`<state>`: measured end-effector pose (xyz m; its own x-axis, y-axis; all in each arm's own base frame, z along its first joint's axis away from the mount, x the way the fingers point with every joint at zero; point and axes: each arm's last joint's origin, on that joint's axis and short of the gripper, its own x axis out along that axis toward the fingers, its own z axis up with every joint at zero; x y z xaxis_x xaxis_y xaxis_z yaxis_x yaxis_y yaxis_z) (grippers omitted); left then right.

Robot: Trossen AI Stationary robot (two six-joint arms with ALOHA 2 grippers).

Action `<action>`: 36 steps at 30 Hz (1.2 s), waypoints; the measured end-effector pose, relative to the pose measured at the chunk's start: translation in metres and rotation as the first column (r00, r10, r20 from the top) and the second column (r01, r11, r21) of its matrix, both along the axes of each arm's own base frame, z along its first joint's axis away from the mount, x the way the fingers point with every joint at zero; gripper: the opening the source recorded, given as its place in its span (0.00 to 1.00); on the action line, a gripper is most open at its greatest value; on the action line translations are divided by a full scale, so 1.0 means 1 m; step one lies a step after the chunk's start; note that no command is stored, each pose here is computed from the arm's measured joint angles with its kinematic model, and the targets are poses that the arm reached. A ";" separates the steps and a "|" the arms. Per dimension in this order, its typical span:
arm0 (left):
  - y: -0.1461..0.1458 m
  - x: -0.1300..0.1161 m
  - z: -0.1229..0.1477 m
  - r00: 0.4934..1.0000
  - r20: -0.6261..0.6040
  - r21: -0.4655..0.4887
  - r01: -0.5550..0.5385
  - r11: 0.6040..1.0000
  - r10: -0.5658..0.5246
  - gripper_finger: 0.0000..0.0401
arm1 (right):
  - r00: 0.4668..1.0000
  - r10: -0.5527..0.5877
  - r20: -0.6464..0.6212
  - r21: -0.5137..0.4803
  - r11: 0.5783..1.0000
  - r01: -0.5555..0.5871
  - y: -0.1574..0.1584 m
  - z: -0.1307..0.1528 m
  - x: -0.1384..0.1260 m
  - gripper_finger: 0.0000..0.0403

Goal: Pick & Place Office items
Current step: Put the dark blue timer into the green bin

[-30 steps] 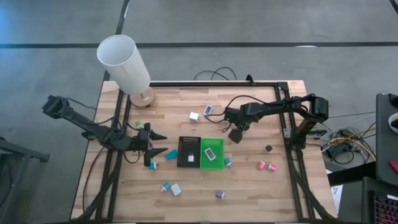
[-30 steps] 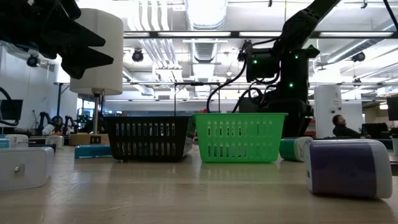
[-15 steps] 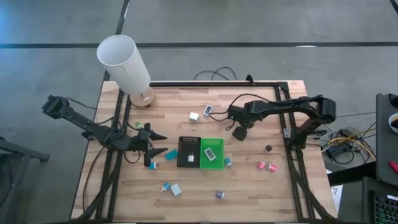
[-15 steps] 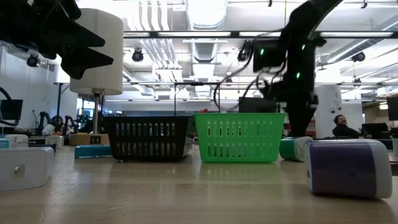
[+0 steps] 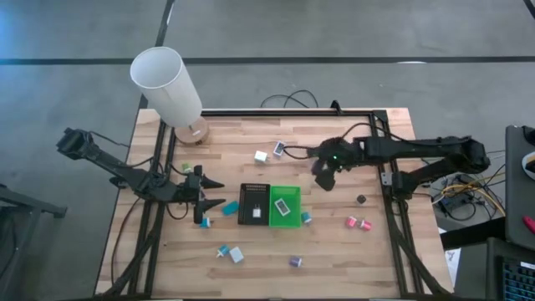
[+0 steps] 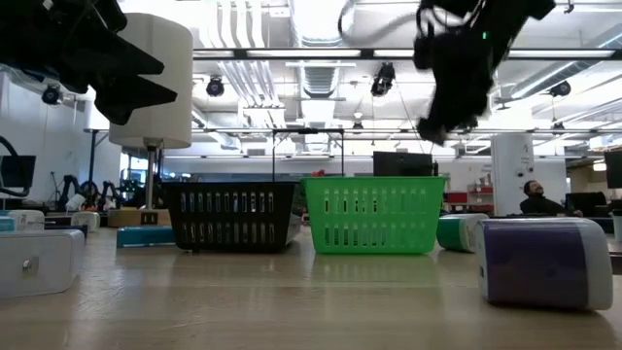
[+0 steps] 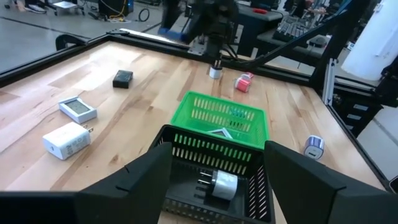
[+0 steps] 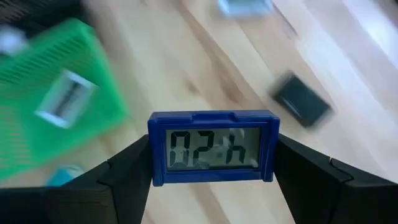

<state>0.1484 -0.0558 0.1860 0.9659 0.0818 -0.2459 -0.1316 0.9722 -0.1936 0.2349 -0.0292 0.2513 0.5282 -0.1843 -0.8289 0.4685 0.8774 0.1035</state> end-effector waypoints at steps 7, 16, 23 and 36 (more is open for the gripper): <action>0.000 0.000 0.000 1.000 0.001 -0.014 -0.004 1.000 0.004 0.65 | 0.951 0.198 0.236 -0.082 0.980 -0.184 0.033 0.018 0.017 0.69; 0.000 0.000 0.000 1.000 0.001 -0.034 -0.001 0.999 0.001 0.65 | 0.897 0.303 0.322 -0.098 0.953 -0.287 0.066 0.012 0.036 0.69; 0.000 0.000 0.000 1.000 0.002 -0.034 -0.001 0.999 0.001 0.65 | 0.913 0.310 0.266 -0.050 0.950 -0.308 0.083 -0.018 0.056 0.69; 0.000 0.000 0.000 1.000 0.001 -0.034 -0.001 0.999 0.001 0.65 | 0.943 0.313 0.112 0.094 0.942 -0.323 0.090 -0.077 0.092 0.69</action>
